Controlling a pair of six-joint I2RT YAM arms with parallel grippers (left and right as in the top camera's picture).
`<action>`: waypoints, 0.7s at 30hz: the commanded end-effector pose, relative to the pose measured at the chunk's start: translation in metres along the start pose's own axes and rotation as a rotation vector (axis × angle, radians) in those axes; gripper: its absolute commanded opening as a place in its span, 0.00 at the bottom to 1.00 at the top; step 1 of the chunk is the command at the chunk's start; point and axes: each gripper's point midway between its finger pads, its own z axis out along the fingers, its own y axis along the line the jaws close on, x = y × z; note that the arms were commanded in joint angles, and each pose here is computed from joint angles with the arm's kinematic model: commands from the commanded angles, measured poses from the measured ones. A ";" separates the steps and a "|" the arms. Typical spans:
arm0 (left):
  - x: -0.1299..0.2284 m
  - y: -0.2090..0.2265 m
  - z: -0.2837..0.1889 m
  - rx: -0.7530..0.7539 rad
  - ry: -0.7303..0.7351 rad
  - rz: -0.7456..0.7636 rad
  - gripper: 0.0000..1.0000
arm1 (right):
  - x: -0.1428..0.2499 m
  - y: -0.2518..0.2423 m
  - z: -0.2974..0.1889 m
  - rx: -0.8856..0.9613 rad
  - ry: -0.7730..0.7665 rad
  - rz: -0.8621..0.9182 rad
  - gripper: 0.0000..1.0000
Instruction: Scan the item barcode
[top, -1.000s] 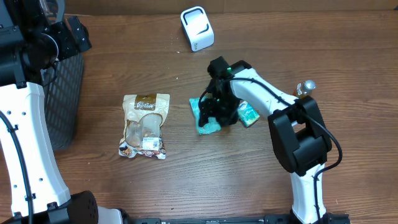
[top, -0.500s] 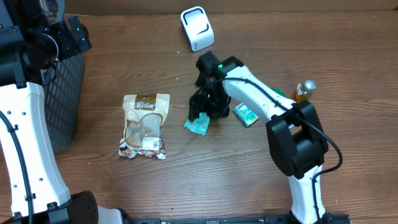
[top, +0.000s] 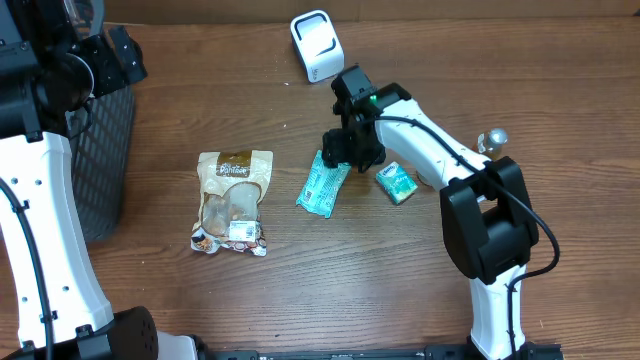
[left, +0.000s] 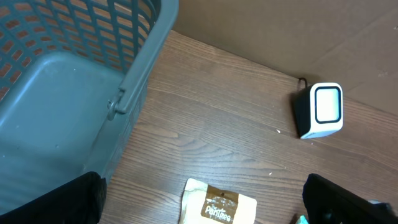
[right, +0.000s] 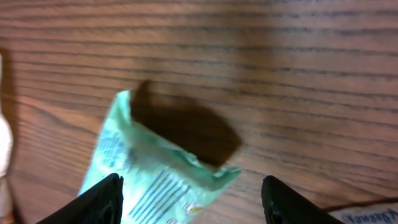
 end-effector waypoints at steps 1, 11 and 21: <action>-0.007 -0.004 -0.005 0.012 -0.021 0.020 1.00 | 0.007 -0.001 0.009 0.014 0.001 -0.010 0.64; -0.007 -0.004 -0.005 0.012 -0.021 0.020 1.00 | 0.013 -0.007 0.028 0.010 -0.010 0.011 0.51; -0.007 -0.004 -0.005 0.012 -0.021 0.020 1.00 | 0.016 0.002 0.028 -0.060 0.014 0.019 0.59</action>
